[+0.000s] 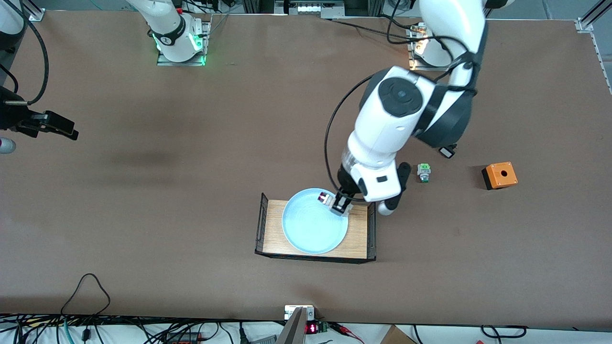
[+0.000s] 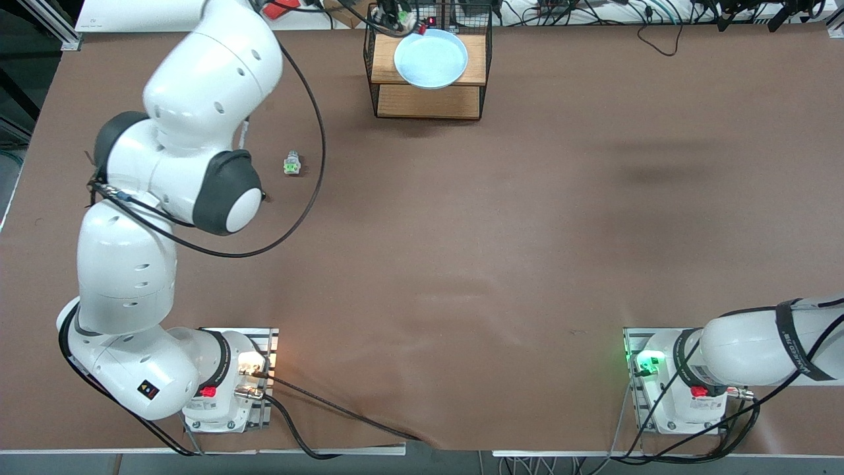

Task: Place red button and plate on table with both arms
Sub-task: 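Lift the switch with the left gripper while the right gripper moves out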

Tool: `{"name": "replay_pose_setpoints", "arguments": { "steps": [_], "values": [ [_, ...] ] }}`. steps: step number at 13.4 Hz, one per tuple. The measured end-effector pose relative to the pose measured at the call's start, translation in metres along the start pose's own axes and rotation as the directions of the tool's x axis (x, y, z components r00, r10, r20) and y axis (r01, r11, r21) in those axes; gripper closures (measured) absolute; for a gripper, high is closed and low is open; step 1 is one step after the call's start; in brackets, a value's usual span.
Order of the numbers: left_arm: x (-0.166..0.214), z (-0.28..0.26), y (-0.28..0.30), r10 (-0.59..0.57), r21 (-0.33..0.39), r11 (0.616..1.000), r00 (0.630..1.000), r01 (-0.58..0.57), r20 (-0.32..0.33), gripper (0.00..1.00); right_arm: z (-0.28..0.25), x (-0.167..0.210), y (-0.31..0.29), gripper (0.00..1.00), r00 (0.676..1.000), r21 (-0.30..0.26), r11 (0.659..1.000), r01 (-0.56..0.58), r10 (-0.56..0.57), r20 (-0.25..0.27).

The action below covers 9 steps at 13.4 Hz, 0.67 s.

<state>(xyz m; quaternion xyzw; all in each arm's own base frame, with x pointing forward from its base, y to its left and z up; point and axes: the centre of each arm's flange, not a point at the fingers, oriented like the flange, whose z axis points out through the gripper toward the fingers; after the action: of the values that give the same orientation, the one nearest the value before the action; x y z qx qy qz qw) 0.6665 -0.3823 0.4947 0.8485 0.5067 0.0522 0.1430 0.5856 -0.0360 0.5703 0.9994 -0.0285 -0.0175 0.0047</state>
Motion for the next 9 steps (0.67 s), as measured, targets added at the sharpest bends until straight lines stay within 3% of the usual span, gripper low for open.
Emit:
{"name": "replay_pose_setpoints", "arguments": {
  "steps": [4, 7, 9],
  "values": [
    [0.062, -0.028, -0.015, 0.181, 0.091, 0.978, 0.981, -0.187, 0.067, 0.58, 0.000, 0.000, -0.004, 0.00, 1.000, 0.005, 1.000, 0.005, -0.005, -0.001],
    [0.124, -0.028, -0.035, 0.323, 0.168, 0.925, 0.938, -0.341, 0.125, 0.58, 0.000, 0.000, -0.013, 0.00, 1.000, 0.012, 1.000, 0.019, -0.019, -0.001],
    [0.177, -0.026, -0.051, 0.397, 0.189, 0.886, 0.903, -0.424, 0.164, 0.58, 0.000, 0.000, -0.020, 0.00, 1.000, 0.053, 0.998, -0.020, 0.020, 0.003]
  ]
}}
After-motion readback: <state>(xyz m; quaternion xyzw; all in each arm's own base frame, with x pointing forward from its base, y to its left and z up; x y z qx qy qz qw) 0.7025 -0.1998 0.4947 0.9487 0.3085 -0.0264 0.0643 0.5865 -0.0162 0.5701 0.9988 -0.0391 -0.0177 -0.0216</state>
